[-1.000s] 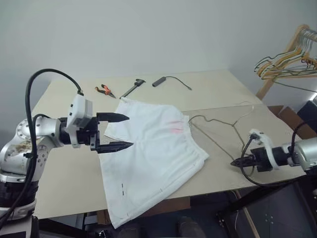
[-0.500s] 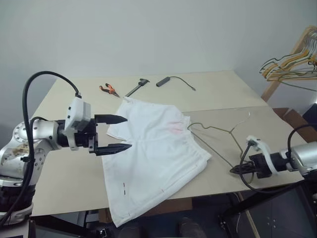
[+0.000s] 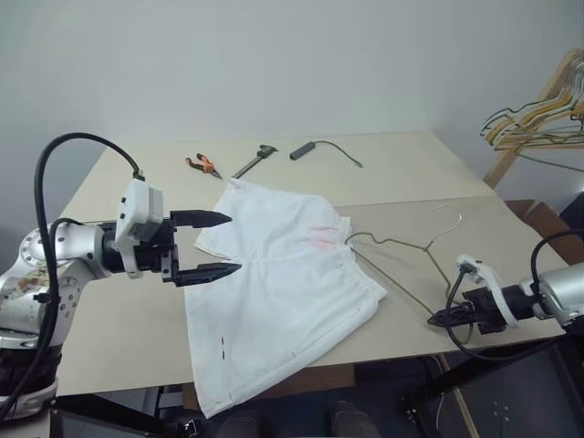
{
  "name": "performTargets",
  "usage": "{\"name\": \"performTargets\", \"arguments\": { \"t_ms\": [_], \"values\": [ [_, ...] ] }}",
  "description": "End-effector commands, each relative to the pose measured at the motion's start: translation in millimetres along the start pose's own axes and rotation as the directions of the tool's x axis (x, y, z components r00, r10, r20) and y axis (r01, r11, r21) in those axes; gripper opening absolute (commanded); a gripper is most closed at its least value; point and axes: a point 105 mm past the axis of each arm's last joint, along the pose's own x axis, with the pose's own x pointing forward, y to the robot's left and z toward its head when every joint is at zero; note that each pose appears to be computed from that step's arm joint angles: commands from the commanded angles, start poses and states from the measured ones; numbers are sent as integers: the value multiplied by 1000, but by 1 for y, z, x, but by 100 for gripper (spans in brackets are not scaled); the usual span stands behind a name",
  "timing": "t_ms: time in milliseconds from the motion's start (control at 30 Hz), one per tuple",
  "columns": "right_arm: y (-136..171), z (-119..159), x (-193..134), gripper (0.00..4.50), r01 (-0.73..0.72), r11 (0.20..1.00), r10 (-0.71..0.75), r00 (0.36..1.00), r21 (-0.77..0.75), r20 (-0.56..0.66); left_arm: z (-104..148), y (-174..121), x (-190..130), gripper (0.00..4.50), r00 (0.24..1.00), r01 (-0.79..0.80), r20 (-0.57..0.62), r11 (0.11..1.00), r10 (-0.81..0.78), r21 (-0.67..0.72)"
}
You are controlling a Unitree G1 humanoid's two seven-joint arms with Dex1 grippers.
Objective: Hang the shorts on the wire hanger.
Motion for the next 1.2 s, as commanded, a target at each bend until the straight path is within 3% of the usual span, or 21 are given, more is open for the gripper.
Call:
{"name": "performTargets", "arguments": {
  "t_ms": [33,567,1200],
  "values": [
    [-1,14,-5,0,11,1000,-10,999,-27,44,11,-3,-4,448,1000,-12,12,999,11,51],
    [-12,27,-16,0,52,998,-56,990,32,126,11,-5,-3,448,1000,-24,17,999,24,46],
    [-5,15,-14,0,27,1000,-27,1000,-4,13,14,-6,-4,448,999,-30,19,998,29,55]
  ]
}}
